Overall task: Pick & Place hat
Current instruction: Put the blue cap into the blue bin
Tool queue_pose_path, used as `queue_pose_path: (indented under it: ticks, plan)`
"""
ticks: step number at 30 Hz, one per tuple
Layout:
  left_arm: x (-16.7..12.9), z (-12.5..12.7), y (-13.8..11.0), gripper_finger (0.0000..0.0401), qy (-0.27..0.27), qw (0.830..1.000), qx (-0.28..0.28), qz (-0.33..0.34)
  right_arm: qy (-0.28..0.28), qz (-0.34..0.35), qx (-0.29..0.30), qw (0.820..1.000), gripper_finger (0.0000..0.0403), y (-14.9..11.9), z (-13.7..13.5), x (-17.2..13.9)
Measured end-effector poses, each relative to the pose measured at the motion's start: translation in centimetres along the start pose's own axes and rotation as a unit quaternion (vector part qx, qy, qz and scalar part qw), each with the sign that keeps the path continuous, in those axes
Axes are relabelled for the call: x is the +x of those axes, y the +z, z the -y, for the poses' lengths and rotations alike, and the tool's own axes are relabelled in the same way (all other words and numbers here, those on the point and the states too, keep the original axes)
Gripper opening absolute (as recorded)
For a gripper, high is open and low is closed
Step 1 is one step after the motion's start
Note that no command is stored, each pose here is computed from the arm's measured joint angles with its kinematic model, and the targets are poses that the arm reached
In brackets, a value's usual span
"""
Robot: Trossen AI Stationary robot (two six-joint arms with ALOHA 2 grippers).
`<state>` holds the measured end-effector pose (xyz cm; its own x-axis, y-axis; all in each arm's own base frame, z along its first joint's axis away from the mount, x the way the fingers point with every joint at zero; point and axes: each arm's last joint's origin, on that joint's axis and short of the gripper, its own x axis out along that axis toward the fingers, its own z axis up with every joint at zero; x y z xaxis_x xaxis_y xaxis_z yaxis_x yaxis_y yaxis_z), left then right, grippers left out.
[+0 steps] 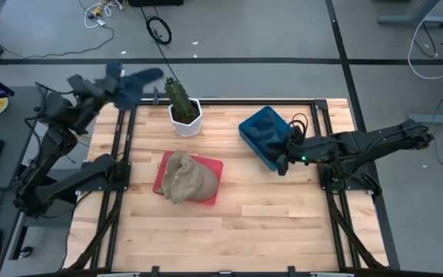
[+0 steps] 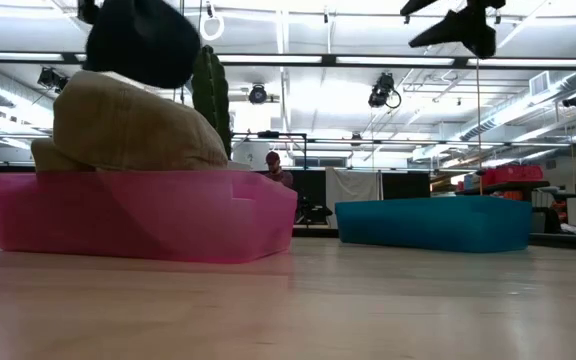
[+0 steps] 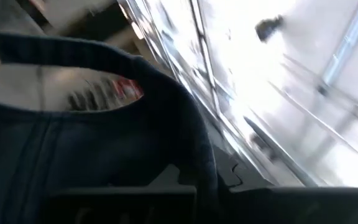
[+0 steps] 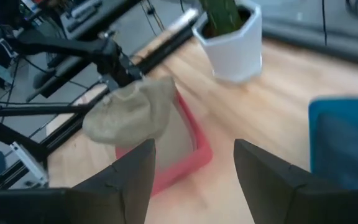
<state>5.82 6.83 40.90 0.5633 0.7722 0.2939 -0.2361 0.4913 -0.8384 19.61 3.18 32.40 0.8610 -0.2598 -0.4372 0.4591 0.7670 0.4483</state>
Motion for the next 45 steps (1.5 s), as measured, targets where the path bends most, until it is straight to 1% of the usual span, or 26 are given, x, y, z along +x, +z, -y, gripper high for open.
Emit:
queue_pose_path:
  ticks: [5,8,10,14,19,27,30,33,37,39,42,45]
  plan:
    - [0.1,0.4,-0.4,0.0002,-0.053,0.996,-0.023,-0.074,0.002,0.051,-0.052,0.997,0.0222,0.8,-0.4,0.0]
    - [0.0,0.9,-0.5,0.0002,-0.088,0.991,-0.022,-0.101,0.0,0.072,-0.081,0.994,0.0222,1.1,-0.6,-0.1]
    - [0.0,1.1,-0.5,0.0002,-0.109,0.988,-0.016,-0.112,-0.003,0.081,-0.088,0.993,0.0222,1.2,-0.7,-0.1]
    - [-0.1,1.5,-0.5,0.0002,-0.139,0.982,-0.014,-0.127,-0.001,0.088,-0.086,0.992,0.0222,1.3,-0.8,-0.1]
    - [-0.3,1.8,-0.5,0.0002,-0.165,0.973,-0.036,-0.157,0.002,0.099,-0.079,0.992,0.0222,1.5,-0.9,-0.1]
    - [-0.7,2.9,-0.3,0.0002,-0.24,0.948,-0.051,-0.203,-0.006,0.121,-0.066,0.991,0.0222,2.1,-0.7,0.0]
    - [-0.8,3.1,-0.2,0.0002,-0.256,0.943,-0.052,-0.207,-0.001,0.134,-0.074,0.988,0.0222,2.4,-0.8,-0.1]
    - [-0.7,3.2,-0.3,0.0002,-0.261,0.941,-0.05,-0.209,0.01,0.161,-0.104,0.981,0.0222,3.0,-1.2,-0.2]
    - [-0.1,3.0,-0.7,0.0002,-0.254,0.941,-0.059,-0.217,0.018,0.204,-0.184,0.961,0.0222,3.6,-2.1,0.3]
    - [0.3,2.9,-1.0,0.0002,-0.251,0.939,-0.066,-0.224,0.023,0.224,-0.213,0.951,0.0222,3.9,-2.7,0.6]
    - [1.2,2.9,-1.8,0.0002,-0.249,0.935,-0.08,-0.239,0.026,0.239,-0.226,0.944,0.0222,4.0,-3.1,1.6]
    - [2.1,3.3,-2.6,0.0002,-0.272,0.925,-0.091,-0.248,0.022,0.245,-0.222,0.943,0.0222,4.1,-3.1,2.5]
